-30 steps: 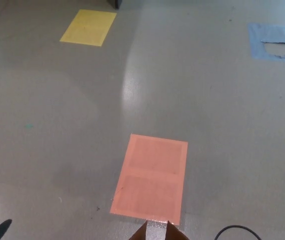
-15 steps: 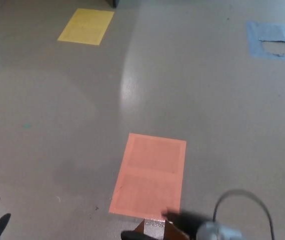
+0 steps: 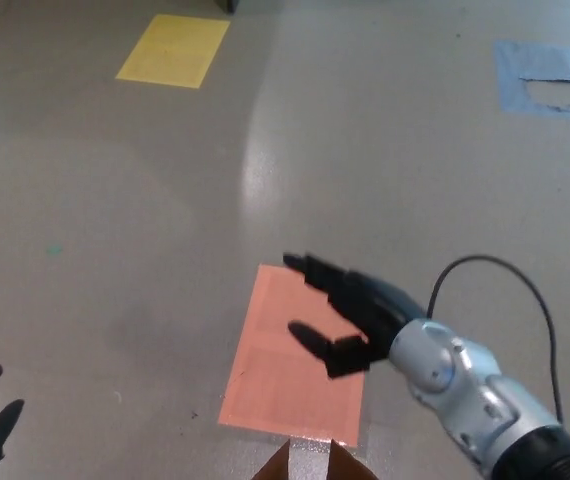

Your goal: An air pump is kept on top of a storage box on the floor and the robot uses its right hand to press down on the handle of the pump to compress it

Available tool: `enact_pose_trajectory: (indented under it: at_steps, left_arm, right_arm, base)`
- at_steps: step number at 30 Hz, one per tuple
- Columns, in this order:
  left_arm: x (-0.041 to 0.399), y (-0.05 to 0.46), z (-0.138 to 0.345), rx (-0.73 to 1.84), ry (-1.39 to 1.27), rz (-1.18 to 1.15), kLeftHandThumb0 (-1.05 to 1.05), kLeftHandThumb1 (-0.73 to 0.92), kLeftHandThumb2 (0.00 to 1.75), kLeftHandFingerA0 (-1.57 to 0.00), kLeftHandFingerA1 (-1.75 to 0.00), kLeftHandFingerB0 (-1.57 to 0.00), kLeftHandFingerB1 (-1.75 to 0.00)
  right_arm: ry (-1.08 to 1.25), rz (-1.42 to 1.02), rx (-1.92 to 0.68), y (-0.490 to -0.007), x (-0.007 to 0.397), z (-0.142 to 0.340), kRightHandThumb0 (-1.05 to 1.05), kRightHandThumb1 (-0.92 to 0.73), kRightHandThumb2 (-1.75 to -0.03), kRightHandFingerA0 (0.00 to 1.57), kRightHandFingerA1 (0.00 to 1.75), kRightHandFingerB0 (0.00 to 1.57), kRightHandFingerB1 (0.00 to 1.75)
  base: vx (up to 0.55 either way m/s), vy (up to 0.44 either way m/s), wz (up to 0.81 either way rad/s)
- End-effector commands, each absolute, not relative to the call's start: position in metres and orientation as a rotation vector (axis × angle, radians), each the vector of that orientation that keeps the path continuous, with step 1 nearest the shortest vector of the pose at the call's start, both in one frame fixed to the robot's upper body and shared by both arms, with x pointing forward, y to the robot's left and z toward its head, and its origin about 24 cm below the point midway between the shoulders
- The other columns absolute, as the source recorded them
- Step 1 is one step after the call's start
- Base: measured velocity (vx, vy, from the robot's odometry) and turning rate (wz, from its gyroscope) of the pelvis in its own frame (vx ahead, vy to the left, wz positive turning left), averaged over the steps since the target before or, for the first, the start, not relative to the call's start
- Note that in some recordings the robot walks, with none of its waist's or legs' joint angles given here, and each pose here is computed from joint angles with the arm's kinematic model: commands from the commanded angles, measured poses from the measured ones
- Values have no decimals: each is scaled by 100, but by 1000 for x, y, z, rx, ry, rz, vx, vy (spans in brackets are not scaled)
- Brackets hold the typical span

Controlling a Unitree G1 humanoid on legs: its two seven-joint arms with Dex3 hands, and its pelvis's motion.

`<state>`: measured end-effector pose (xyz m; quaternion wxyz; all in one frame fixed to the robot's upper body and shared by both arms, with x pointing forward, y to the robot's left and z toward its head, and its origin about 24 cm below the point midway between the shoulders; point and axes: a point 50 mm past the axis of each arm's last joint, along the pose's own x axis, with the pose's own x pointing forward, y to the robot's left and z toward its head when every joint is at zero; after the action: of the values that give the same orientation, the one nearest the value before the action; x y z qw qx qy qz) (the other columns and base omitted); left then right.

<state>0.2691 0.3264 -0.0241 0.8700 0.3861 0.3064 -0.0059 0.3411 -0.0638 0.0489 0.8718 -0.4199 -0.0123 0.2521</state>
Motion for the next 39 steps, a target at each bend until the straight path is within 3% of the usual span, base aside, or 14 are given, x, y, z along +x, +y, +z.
enact_pose_trajectory:
  at_steps: [1, 8, 9, 10, 12, 14, 16, 20, 21, 22, 25, 26, 37, 39]
  left_arm:
    - [275, 339, -10, 792, 645, 16, -70, 77, 109, -5, -44, -2, -28]
    - [261, 342, -20, 754, 669, 11, -74, 77, 107, -13, -47, 0, -27]
    - [261, 341, -21, 750, 669, 12, -68, 91, 71, -15, -32, -7, -20]
    - [262, 339, -22, 745, 669, 13, -74, 77, 107, -14, -47, 0, -29]
    - [262, 337, -24, 741, 677, 15, -69, 92, 71, -16, -32, -8, -21]
    - [257, 338, -29, 739, 689, 15, -69, 92, 72, -16, -32, -7, -21]
    - [250, 339, -34, 739, 702, 13, -70, 77, 109, -6, -44, 0, -30]
    - [241, 340, -39, 726, 707, 24, -74, 77, 107, -14, -47, 0, -30]
    - [239, 341, -40, 725, 711, 26, -69, 91, 71, -16, -32, -8, -21]
    - [236, 342, -42, 724, 718, 27, -75, 76, 107, -15, -47, 0, -30]
    - [235, 345, -40, 720, 720, 31, -77, 75, 107, -10, -45, -1, -28]
    - [235, 346, -40, 714, 720, 31, -72, 73, 106, -6, -44, -1, -29]
    - [242, 339, -38, 743, 676, 55, -69, 59, 93, -3, -39, -3, -29]
    - [246, 338, -36, 753, 676, 72, -62, 55, 87, -4, -41, -3, -28]
  right_arm:
    - [-383, 393, -631, -130, 327, 144, -86, -80, -114, 0, 15, 0, 12]
    - [-197, 26, -705, -210, 333, 102, -85, -79, -107, 5, 21, 6, 21]
    - [-149, -13, -708, -221, 334, 94, -83, -78, -107, 6, 24, 6, 24]
    - [-80, -59, -709, -235, 336, 84, -77, -75, -104, 5, 28, 5, 26]
    - [63, -148, -694, -261, 335, 60, -77, -74, -103, 5, 27, 5, 25]
    - [159, -197, -693, -272, 327, 38, -75, -72, -101, 5, 28, 5, 28]
    - [290, -223, -714, -278, 314, 10, -74, -70, -98, 5, 28, 5, 27]
    - [448, -217, -723, -279, 295, -22, -73, -69, -97, 6, 30, 5, 27]
    - [469, -226, -714, -280, 291, -27, -67, -65, -96, 3, 32, 2, 31]
    - [501, -242, -697, -280, 285, -34, -66, -62, -94, 2, 31, 2, 31]
    - [644, -256, -687, -286, 266, -54, -57, -71, -67, 8, 19, 9, 21]
    - [677, -258, -684, -287, 262, -58, -58, -53, -85, 0, 27, 5, 30]
    - [988, -161, -685, -311, 222, -82, -64, -64, -94, 0, 22, 0, 21]
    - [988, -164, -649, -311, 222, -82, -57, -78, -68, 0, 15, 0, 18]
  base:
    - [0, 0, 0]
    - [0, 0, 0]
    - [0, 0, 0]
    - [0, 0, 0]
    - [0, 0, 0]
    - [0, 0, 0]
    - [0, 0, 0]
    - [0, 0, 0]
    - [0, 0, 0]
    - [0, 0, 0]
    - [0, 0, 0]
    - [0, 0, 0]
    - [0, 0, 0]
    - [0, 0, 0]
